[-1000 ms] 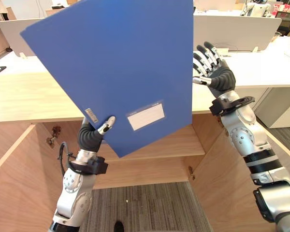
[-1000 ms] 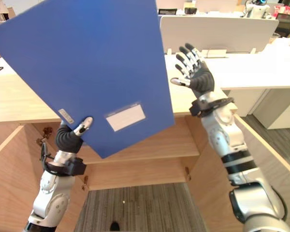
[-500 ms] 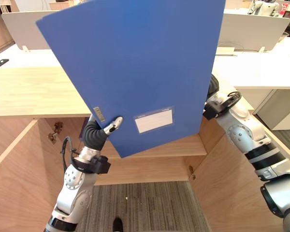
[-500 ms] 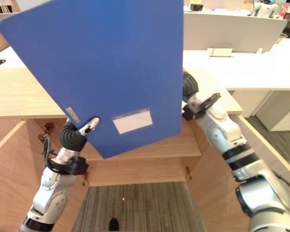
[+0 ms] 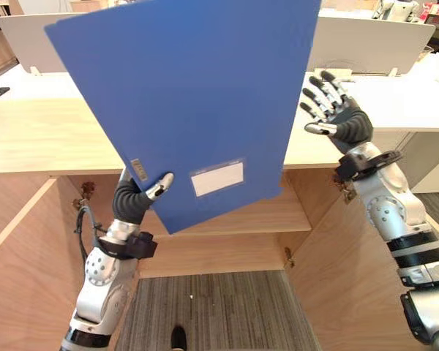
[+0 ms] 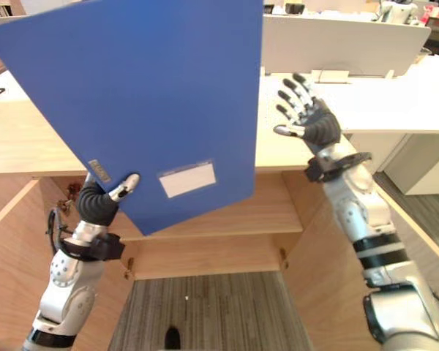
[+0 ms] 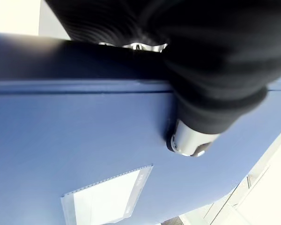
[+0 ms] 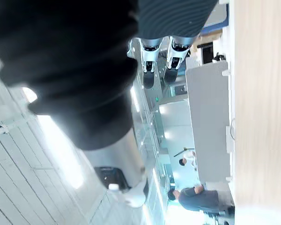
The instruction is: Walk over to the cabinet, pick up the folder, carry it to the office cabinet, place the folder inside the office cabinet, then close the office cabinet door
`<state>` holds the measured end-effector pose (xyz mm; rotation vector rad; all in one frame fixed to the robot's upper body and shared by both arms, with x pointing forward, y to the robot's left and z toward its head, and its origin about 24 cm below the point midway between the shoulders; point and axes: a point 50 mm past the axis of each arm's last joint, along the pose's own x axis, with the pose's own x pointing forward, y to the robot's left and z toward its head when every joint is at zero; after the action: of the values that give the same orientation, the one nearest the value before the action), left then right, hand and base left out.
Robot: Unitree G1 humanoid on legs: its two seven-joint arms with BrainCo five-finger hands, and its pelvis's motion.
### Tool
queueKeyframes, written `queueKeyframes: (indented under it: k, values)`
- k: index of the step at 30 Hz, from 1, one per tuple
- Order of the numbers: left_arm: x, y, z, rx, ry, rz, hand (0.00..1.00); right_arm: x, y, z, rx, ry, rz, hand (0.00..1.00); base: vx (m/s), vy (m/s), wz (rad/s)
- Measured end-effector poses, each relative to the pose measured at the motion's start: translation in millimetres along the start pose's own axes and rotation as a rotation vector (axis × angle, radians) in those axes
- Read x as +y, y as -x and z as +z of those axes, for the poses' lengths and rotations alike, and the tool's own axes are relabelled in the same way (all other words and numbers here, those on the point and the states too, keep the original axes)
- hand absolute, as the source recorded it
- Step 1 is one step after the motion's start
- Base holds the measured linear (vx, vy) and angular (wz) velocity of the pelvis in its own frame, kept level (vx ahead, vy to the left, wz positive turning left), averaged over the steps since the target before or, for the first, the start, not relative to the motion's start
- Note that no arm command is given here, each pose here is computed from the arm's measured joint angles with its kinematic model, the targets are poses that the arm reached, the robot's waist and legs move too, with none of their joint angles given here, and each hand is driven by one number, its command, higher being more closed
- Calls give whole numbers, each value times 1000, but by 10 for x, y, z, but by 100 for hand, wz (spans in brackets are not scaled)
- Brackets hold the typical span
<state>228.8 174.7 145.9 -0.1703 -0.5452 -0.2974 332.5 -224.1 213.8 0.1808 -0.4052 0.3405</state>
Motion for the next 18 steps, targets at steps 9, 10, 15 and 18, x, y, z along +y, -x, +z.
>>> queueKeyframes:
  k: [9,10,15,18]
  values:
    - [70,27,-14,-4,-22,79,100,-68,60,133,-100,10,-87,0,0,0,0]
    - [81,36,-49,9,-21,88,100,-7,62,146,-112,4,-59,0,0,0,0]
    - [93,45,-86,23,-18,106,100,99,67,130,-110,1,11,0,0,0,-3]
    - [90,38,-84,21,-20,104,100,200,57,55,-79,-2,78,0,0,0,-5]
